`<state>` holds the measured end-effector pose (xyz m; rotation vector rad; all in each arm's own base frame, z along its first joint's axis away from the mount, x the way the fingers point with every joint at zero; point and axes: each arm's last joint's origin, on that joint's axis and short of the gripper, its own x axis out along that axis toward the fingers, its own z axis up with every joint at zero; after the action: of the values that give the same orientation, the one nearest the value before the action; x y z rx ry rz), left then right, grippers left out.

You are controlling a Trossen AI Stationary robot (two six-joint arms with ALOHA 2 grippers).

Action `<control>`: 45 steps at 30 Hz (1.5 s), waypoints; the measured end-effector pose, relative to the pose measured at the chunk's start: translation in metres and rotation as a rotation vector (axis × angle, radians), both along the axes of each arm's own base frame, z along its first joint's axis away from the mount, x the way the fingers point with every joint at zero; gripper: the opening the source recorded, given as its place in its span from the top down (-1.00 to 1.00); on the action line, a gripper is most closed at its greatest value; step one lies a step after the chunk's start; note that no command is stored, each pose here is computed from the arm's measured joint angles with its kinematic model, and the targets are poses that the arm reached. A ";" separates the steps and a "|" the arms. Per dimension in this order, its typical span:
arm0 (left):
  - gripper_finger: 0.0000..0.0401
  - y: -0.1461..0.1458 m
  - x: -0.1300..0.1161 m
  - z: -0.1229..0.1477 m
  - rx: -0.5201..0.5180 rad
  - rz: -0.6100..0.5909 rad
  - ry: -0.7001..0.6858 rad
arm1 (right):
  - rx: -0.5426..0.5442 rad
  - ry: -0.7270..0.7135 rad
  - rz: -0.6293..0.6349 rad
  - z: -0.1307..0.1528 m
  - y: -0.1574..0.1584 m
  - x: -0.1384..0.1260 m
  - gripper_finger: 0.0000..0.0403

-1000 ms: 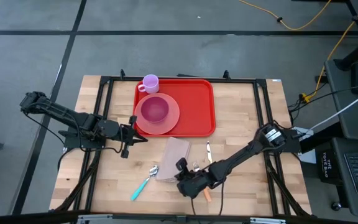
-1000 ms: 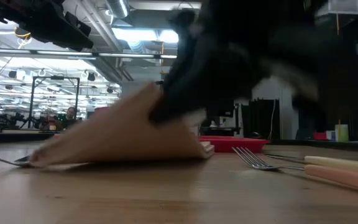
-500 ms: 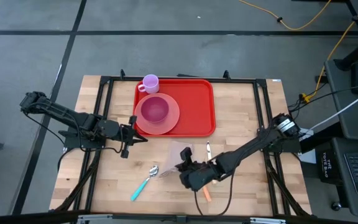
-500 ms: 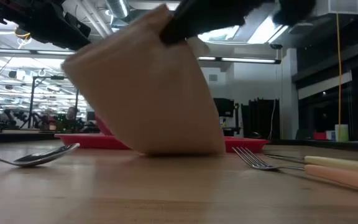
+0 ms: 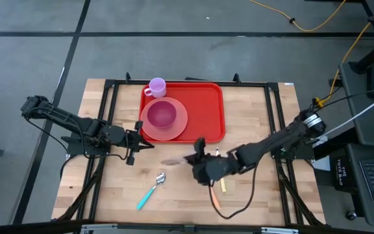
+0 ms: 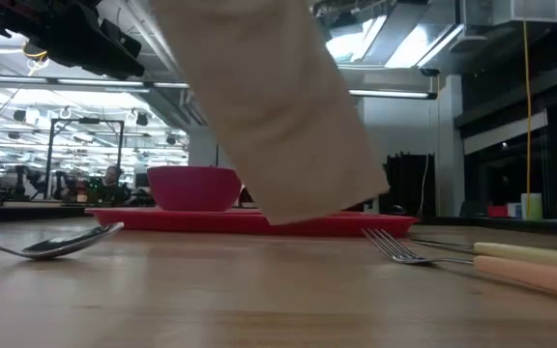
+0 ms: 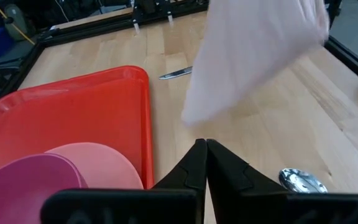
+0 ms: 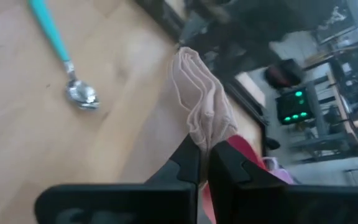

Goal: Set up tray
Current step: Put the white table napkin on top of the orange serving tray to the right of the light orange plate

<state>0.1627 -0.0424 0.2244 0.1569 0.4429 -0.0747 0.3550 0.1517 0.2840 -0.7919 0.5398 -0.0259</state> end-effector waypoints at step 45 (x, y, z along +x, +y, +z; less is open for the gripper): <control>0.98 0.003 0.000 0.001 0.042 0.098 -0.022 | -0.136 -0.079 0.054 0.007 -0.306 -0.089 0.91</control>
<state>0.1631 -0.0393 0.2257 0.1769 0.4293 0.0328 0.2660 -0.1545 0.2906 -0.9339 0.4452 -0.0443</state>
